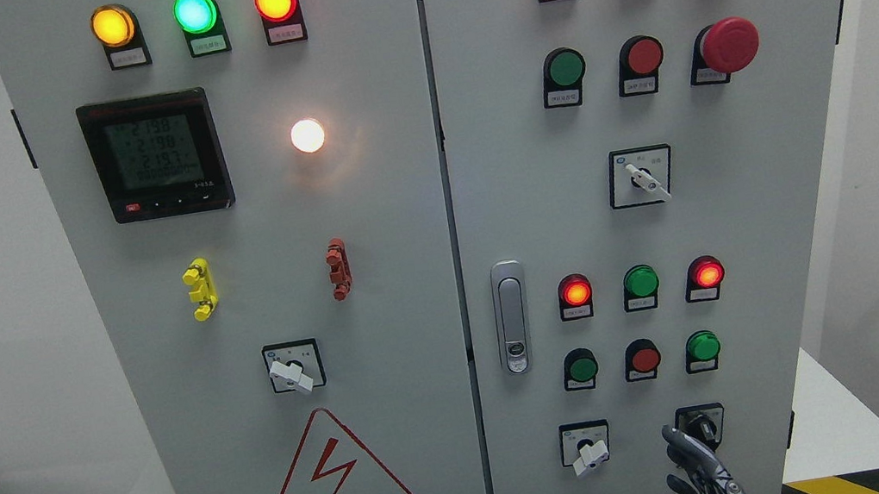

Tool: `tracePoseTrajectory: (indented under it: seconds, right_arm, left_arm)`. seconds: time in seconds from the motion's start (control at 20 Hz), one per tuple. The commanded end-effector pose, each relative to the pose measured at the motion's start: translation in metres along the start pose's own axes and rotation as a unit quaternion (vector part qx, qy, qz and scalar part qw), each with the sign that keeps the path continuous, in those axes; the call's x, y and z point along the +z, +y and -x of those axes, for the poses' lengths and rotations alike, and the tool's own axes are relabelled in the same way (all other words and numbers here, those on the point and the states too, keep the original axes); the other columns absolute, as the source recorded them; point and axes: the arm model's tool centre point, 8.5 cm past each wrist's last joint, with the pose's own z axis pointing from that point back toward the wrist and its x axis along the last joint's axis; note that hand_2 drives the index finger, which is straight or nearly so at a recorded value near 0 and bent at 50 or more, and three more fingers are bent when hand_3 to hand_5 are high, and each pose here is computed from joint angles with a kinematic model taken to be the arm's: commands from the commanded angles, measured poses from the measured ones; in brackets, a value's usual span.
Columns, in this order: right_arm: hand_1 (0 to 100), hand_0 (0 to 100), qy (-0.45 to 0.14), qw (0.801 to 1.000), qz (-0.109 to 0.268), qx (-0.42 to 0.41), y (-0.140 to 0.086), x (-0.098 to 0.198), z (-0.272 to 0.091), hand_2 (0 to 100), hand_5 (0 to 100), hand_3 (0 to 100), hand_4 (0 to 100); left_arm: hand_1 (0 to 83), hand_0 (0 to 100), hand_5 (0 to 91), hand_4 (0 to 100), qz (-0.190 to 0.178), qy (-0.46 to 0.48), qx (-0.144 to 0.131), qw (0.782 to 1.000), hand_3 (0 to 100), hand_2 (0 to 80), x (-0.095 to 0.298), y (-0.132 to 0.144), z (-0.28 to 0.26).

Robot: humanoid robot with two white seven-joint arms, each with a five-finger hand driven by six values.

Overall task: Release door handle
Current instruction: 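Lift the right hand up from the lower rotary switch toward the door handle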

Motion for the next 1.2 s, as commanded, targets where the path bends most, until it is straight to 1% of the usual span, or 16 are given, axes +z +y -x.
tracePoseTrajectory:
  seconds: [0.0,0.4,0.5,0.6,0.65,0.7,0.75,0.85,0.9,1.05,1.15]
  right_arm:
    - [13,48,0.002,1.0,-0.003,0.013,0.001,0.0,0.0,0,0,0,0]
    - [13,48,-0.003,1.0,-0.002,0.019,-0.001,-0.003,-0.001,0,0,0,1]
    - [13,48,-0.009,1.0,0.0,0.03,-0.001,-0.009,-0.003,0,0,1,7]
    - [16,47,-0.013,0.998,0.002,0.055,-0.004,-0.015,-0.003,0,0,4,12]
    - [16,47,-0.014,0.997,0.0,0.072,-0.004,-0.019,-0.003,0,0,5,13]
    - [18,47,-0.015,0.996,0.003,0.086,-0.005,-0.022,-0.002,0,1,8,17]
    - [18,46,-0.016,0.995,0.003,0.101,-0.005,-0.025,-0.002,0,2,9,18]
    - [20,46,-0.019,0.991,0.002,0.13,-0.004,-0.031,-0.003,0,8,18,23]
    - [20,46,-0.017,0.989,0.003,0.147,-0.004,-0.034,-0.002,0,11,20,25]
    - [23,45,-0.018,0.977,0.006,0.211,-0.004,-0.046,0.001,0,24,31,34]
    - [24,44,-0.02,0.972,0.003,0.233,-0.002,-0.047,0.001,0,32,38,39]
  left_arm:
    - [0.0,0,0.0,0,0.0,0.0,0.0,1.0,11,4.6,0.0,0.0,0.0]
    - [0.0,0,0.0,0,0.0,0.001,0.0,1.0,11,4.7,0.0,0.0,0.0]
    - [0.0,0,0.0,0,0.0,0.0,0.0,1.0,11,4.7,0.0,0.0,0.0]
    - [0.0,0,0.0,0,0.0,0.0,0.0,1.0,11,4.7,0.0,0.0,0.0]
    - [0.0,0,0.0,0,0.0,0.001,0.0,1.0,11,4.7,0.0,0.0,0.0]
    - [0.0,0,0.0,0,0.0,0.001,0.0,1.0,11,4.7,0.0,0.0,0.0]
    - [0.0,0,0.0,0,0.0,0.001,0.0,1.0,11,4.7,0.0,0.0,0.0]
    - [0.0,0,0.0,0,0.0,0.0,0.0,1.0,11,4.7,0.0,0.0,0.0]
    - [0.0,0,0.0,1,0.0,0.0,0.0,1.0,11,4.7,0.0,0.0,0.0]
    - [0.0,0,0.0,0,0.0,0.002,0.0,1.0,11,4.7,0.0,0.0,0.001]
    - [0.0,0,0.0,0,0.0,0.0,0.0,1.0,11,4.7,0.0,0.0,0.0]
